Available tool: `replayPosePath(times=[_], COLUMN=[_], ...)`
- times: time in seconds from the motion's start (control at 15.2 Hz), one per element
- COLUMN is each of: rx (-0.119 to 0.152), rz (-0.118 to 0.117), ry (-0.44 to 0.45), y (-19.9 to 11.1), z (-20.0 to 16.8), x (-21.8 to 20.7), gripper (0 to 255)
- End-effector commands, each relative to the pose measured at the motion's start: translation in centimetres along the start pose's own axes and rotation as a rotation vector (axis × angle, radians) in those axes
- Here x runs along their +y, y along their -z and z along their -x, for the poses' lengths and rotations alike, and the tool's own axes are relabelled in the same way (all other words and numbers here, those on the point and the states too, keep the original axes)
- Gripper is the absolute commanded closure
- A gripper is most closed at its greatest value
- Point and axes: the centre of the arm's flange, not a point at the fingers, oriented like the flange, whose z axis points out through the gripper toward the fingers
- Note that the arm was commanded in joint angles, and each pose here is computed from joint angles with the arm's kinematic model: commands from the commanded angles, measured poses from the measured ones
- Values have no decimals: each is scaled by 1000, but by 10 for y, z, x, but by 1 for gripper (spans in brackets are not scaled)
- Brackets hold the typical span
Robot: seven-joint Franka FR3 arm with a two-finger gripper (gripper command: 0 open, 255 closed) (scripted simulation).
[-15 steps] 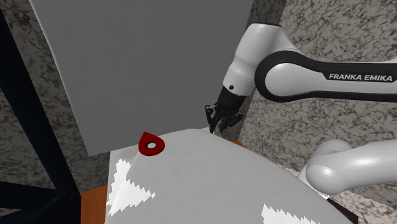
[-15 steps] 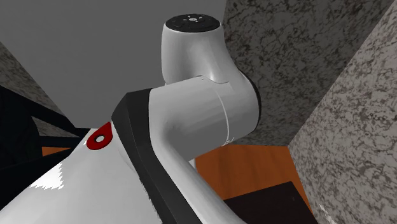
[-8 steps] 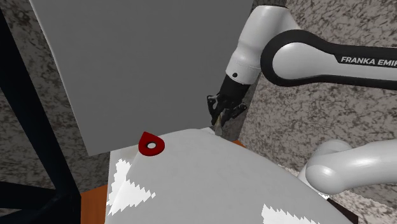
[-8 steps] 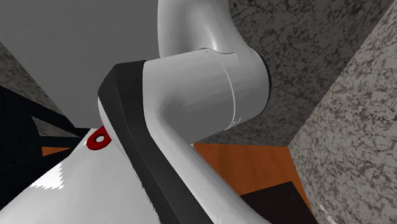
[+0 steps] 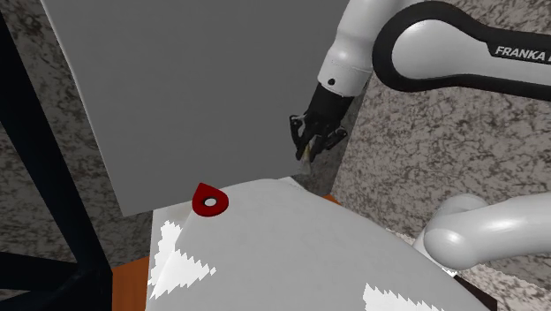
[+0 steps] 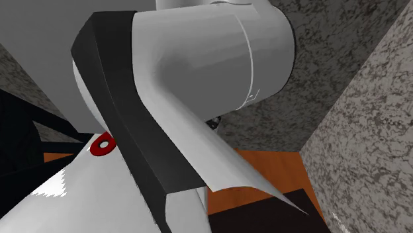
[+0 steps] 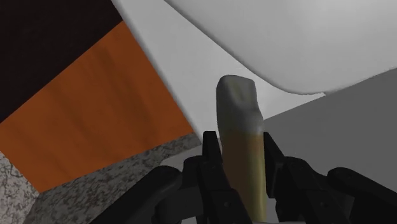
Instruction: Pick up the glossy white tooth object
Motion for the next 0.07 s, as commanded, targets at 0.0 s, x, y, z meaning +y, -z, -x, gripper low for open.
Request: replayPosePath(times=[0.0], rx=[0], rz=[0], ry=[0], y=[3], z=[-1], x=[0], gripper=[255])
